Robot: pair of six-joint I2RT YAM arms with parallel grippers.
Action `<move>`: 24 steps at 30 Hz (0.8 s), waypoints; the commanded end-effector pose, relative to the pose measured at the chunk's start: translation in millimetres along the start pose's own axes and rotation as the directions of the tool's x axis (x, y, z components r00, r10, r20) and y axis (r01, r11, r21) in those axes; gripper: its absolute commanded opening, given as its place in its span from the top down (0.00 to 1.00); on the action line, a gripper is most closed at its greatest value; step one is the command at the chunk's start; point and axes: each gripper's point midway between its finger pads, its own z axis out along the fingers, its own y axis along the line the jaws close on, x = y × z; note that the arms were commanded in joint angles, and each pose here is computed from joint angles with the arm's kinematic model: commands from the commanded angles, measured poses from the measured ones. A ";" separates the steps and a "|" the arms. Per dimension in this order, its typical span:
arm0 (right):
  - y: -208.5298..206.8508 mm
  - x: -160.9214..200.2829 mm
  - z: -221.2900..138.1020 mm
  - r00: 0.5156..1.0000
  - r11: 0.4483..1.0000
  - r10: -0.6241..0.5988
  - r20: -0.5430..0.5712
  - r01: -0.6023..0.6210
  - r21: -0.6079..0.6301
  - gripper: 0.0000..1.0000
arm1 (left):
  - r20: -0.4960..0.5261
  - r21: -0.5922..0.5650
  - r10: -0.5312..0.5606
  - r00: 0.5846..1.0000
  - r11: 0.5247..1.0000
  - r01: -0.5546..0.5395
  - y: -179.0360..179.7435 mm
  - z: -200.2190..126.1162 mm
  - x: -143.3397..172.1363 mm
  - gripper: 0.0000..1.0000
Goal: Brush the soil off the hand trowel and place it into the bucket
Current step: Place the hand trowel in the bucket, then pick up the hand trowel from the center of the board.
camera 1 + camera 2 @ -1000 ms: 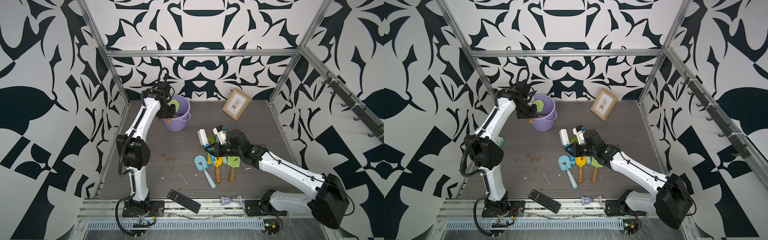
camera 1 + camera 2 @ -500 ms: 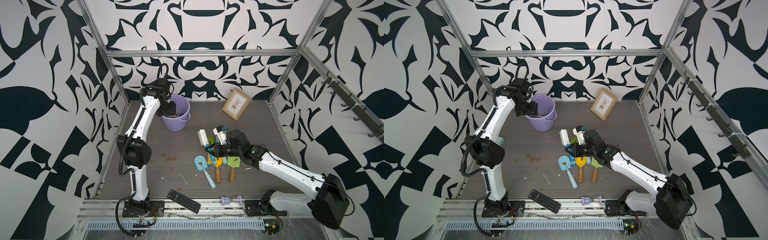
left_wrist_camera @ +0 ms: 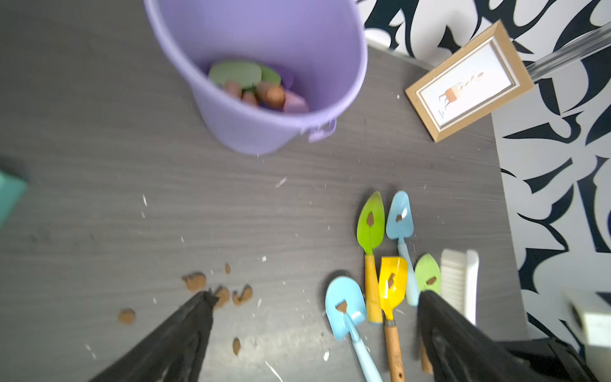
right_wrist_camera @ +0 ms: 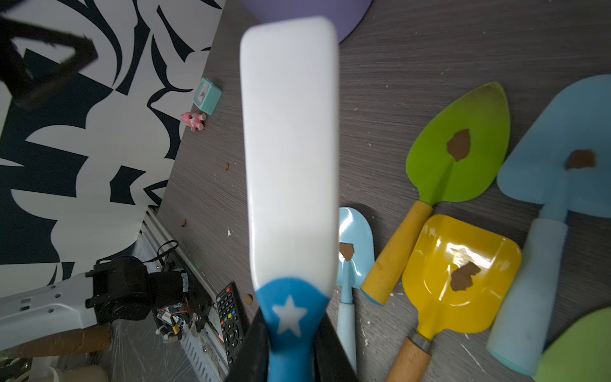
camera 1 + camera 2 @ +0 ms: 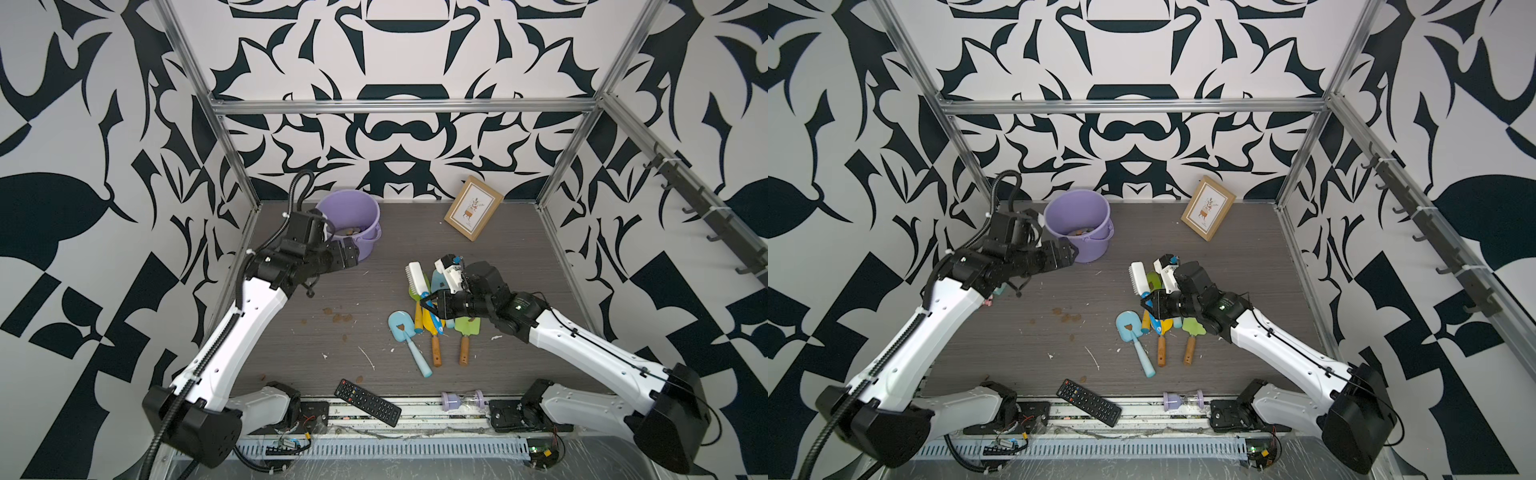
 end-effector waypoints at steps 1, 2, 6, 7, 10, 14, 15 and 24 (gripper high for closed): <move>-4.9 -6.4 -17.2 0.999 0.999 -0.023 0.040 0.022 0.034 1.00 | -0.067 0.060 -0.082 0.994 0.994 0.086 -24.6 12.4 59.6 0.00; -9.0 -5.8 -19.4 0.999 0.999 -0.016 0.041 0.014 0.044 1.00 | -0.084 0.037 -0.080 0.993 0.996 0.083 -23.7 15.6 81.3 0.00; -19.1 -1.6 -23.0 1.000 0.998 0.001 0.028 -0.003 0.067 1.00 | -0.215 -0.018 -0.066 0.974 0.998 0.064 -24.2 36.5 151.4 0.00; -20.8 -0.7 -23.9 1.000 0.997 0.006 0.028 -0.008 0.072 1.00 | -0.248 -0.029 -0.052 0.967 0.999 0.046 -26.6 40.8 166.7 0.00; -21.6 1.0 -26.1 1.000 0.997 0.006 0.025 -0.008 0.077 1.00 | -0.326 -0.040 0.020 0.945 0.999 -0.035 -39.2 50.7 199.6 0.03; -23.7 2.9 -30.8 1.000 0.996 0.008 0.031 -0.010 0.090 1.00 | -0.418 -0.077 0.066 0.906 0.991 -0.108 -49.3 70.4 229.9 0.07; -24.0 2.8 -31.7 0.999 0.996 0.007 0.034 -0.010 0.092 1.00 | -0.434 -0.074 0.074 0.898 0.990 -0.117 -53.3 74.9 235.6 0.07; -24.3 2.8 -36.3 0.999 0.995 0.007 0.048 -0.011 0.097 1.00 | -0.530 -0.048 0.125 0.839 0.983 -0.177 -77.5 113.5 262.9 0.09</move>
